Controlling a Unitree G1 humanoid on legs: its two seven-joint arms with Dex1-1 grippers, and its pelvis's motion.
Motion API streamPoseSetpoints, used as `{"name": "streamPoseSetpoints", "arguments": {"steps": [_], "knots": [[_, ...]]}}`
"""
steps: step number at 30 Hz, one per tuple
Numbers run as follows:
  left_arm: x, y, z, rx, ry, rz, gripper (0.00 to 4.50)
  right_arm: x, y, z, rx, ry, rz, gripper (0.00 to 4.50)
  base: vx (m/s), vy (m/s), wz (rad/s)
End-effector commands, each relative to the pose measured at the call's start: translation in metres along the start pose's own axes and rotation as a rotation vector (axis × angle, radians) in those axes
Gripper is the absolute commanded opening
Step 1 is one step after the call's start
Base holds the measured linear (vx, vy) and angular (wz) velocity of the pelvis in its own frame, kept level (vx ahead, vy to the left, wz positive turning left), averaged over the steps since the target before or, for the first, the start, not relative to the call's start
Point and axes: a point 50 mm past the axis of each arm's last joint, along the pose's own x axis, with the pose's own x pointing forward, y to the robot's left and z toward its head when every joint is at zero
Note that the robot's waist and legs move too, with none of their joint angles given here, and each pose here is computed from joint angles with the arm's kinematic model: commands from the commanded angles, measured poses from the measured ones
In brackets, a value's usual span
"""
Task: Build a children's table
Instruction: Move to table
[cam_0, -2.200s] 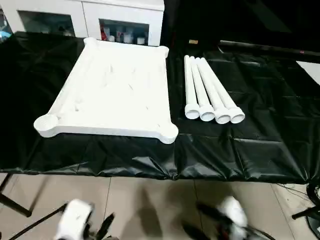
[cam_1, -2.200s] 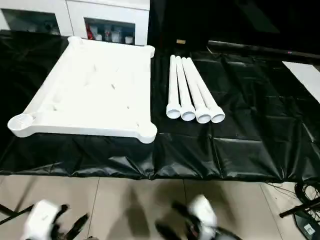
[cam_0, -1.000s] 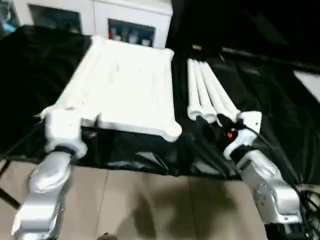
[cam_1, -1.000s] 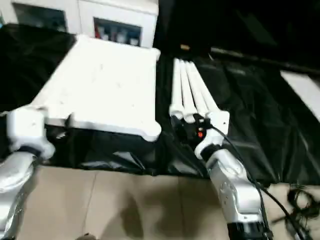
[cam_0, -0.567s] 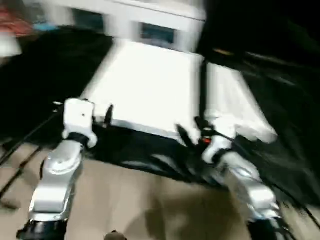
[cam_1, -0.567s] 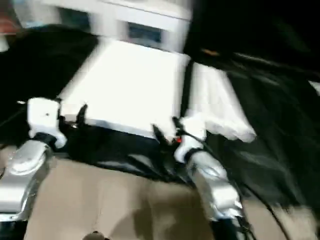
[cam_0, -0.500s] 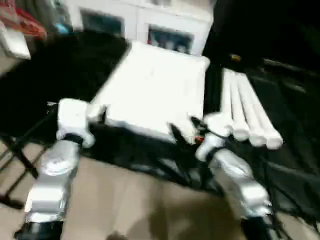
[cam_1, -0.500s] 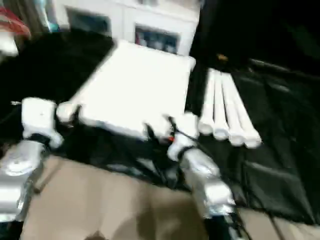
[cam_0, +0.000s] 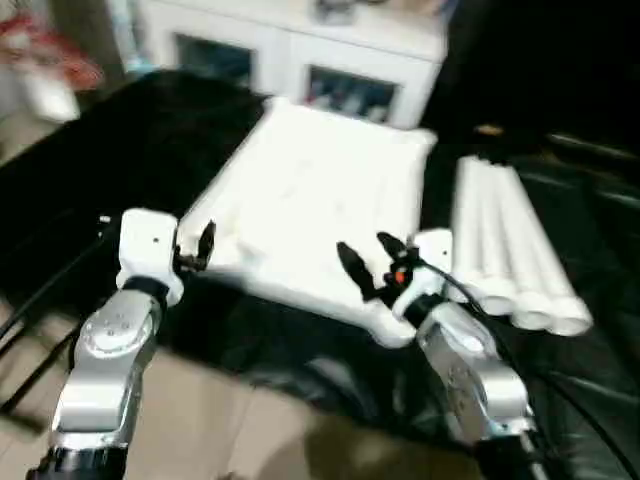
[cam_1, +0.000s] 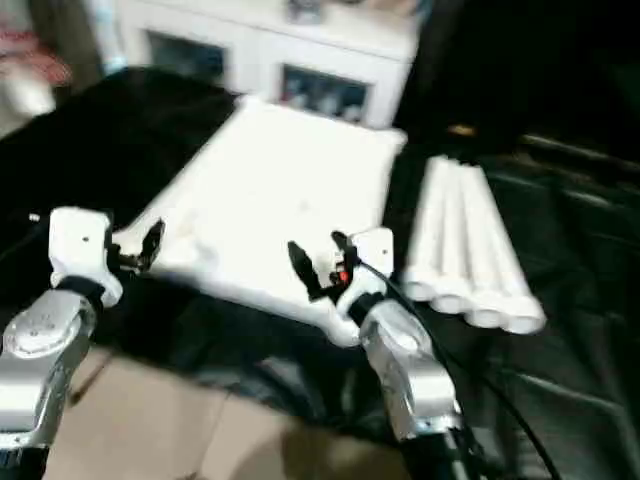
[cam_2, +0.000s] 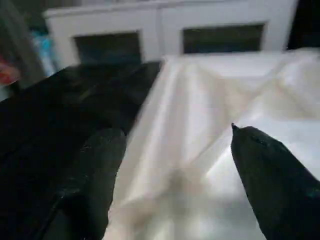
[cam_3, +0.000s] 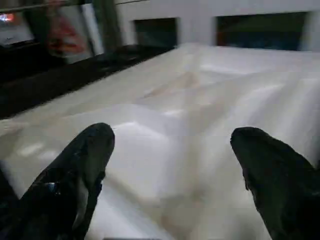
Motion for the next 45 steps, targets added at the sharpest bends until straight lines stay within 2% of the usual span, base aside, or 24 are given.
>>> {"name": "streamPoseSetpoints", "arguments": {"steps": [1,5,12,13,14,15,21,22,23,27,29,30,35,36,42,45], "knots": [[0.0,-0.004,0.002,0.013,-0.008,-0.031,3.86,-0.004,-0.007,0.004,0.01,-0.007,-0.031,4.21,0.072,-0.071,0.07],[0.0,-0.007,0.0,0.037,0.002,-0.064,3.86,-0.017,-0.012,0.003,-0.009,0.014,-0.062,4.21,0.063,-0.008,-0.4],[0.007,-0.018,0.002,0.047,-0.01,-0.129,3.86,-0.018,-0.018,0.005,-0.031,0.031,-0.098,4.21,0.007,0.017,-0.13],[0.009,-0.026,0.003,0.036,0.004,-0.208,3.86,-0.017,-0.019,0.006,-0.035,0.031,-0.106,4.21,-0.065,0.0,0.06],[0.009,-0.026,0.003,0.036,0.004,-0.208,3.86,-0.017,-0.019,0.006,-0.035,0.031,-0.106,4.21,-0.07,-0.024,0.05],[0.01,-0.034,0.001,0.041,0.044,-0.305,3.86,-0.016,-0.021,0.009,-0.044,0.033,-0.107,4.21,0.0,0.0,0.0],[0.016,-0.054,0.004,0.086,0.041,-0.634,3.86,-0.017,-0.025,0.019,-0.112,0.091,0.067,4.21,0.0,0.0,0.0],[0.016,-0.057,0.005,0.097,0.042,-0.683,4.14,-0.019,-0.027,0.02,-0.125,0.105,0.092,4.27,0.0,0.0,0.0],[0.015,-0.061,0.005,0.109,0.048,-0.76,4.14,-0.021,-0.028,0.021,-0.147,0.122,0.122,4.27,0.0,0.0,0.0],[0.013,-0.077,0.007,0.155,0.087,-1.064,4.38,-0.037,-0.036,0.031,-0.255,0.213,0.312,4.27,0.0,0.0,0.0],[0.016,-0.081,0.007,0.196,0.131,-1.171,4.38,-0.046,-0.039,0.036,-0.292,0.272,0.393,4.27,0.0,0.0,0.0],[0.017,-0.081,0.005,0.218,0.158,-1.212,4.18,-0.051,-0.04,0.038,-0.309,0.3,0.429,4.27,0.0,0.0,0.0],[0.03,-0.084,-0.001,0.319,0.196,-1.22,3.77,-0.061,-0.043,0.041,-0.347,0.366,0.485,4.27,0.0,0.0,0.0],[0.035,-0.084,-0.005,0.38,0.204,-1.209,3.77,-0.064,-0.042,0.042,-0.341,0.379,0.507,4.27,0.0,0.0,0.0],[0.039,-0.08,-0.013,0.438,0.272,-1.277,3.2,-0.072,-0.037,0.039,-0.321,0.423,0.56,4.27,0.0,0.0,0.0],[0.043,-0.079,-0.015,0.465,0.275,-1.292,3.09,-0.073,-0.036,0.039,-0.324,0.437,0.57,4.27,0.0,0.0,0.0]]}}
